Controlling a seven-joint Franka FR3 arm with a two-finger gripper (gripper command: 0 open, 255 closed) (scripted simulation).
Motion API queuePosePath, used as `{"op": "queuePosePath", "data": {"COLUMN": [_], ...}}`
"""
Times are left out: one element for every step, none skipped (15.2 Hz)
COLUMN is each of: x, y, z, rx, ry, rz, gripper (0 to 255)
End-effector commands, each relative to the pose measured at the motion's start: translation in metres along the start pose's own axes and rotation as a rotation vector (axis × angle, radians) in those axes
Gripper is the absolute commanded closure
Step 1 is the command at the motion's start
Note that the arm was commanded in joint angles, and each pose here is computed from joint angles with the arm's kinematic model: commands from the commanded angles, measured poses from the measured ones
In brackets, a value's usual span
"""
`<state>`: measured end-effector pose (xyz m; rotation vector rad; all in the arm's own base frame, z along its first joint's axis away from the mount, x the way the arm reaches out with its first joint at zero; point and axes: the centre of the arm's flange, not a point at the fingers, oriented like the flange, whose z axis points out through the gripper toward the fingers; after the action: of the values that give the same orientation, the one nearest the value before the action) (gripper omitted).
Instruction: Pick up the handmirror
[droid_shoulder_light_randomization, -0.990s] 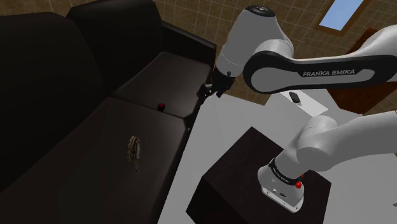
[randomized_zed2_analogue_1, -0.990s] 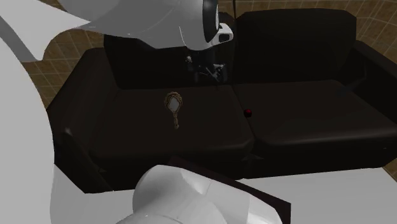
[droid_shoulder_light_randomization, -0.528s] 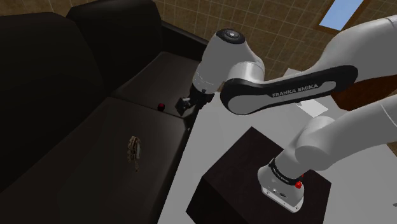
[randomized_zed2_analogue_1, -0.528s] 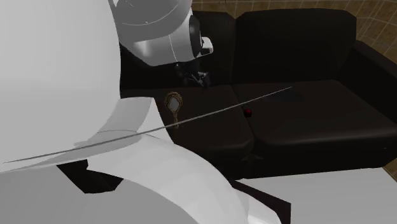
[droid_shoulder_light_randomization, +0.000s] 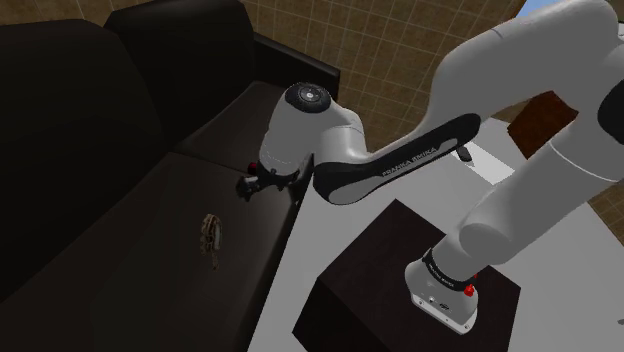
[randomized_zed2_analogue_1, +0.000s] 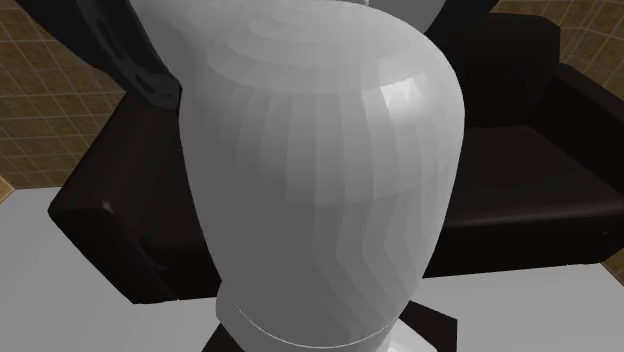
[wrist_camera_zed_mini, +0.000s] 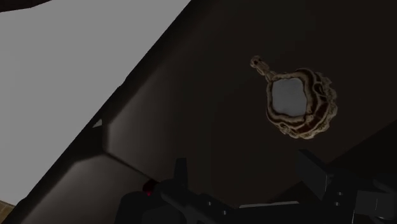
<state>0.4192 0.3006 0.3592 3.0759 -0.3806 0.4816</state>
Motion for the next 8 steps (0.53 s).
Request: {"op": "queuePosePath", "data": {"x": [0.000, 0.001, 0.001, 0.002, 0.003, 0.004, 0.005, 0.006], "y": [-0.020, -0.030, -0.040, -0.050, -0.060, -0.070, -0.080, -0.091], "z": [0.017, 0.025, 0.033, 0.041, 0.048, 0.056, 0.064, 0.072], "rx": [0.008, 0.011, 0.013, 0.016, 0.019, 0.021, 0.024, 0.026], "ry": [0.014, 0.019, 0.024, 0.029, 0.035, 0.040, 0.045, 0.051], "rz": [0.013, 0.019, 0.025, 0.031, 0.036, 0.042, 0.048, 0.053], "gripper": [0, 0, 0, 0, 0, 0, 0, 0]}}
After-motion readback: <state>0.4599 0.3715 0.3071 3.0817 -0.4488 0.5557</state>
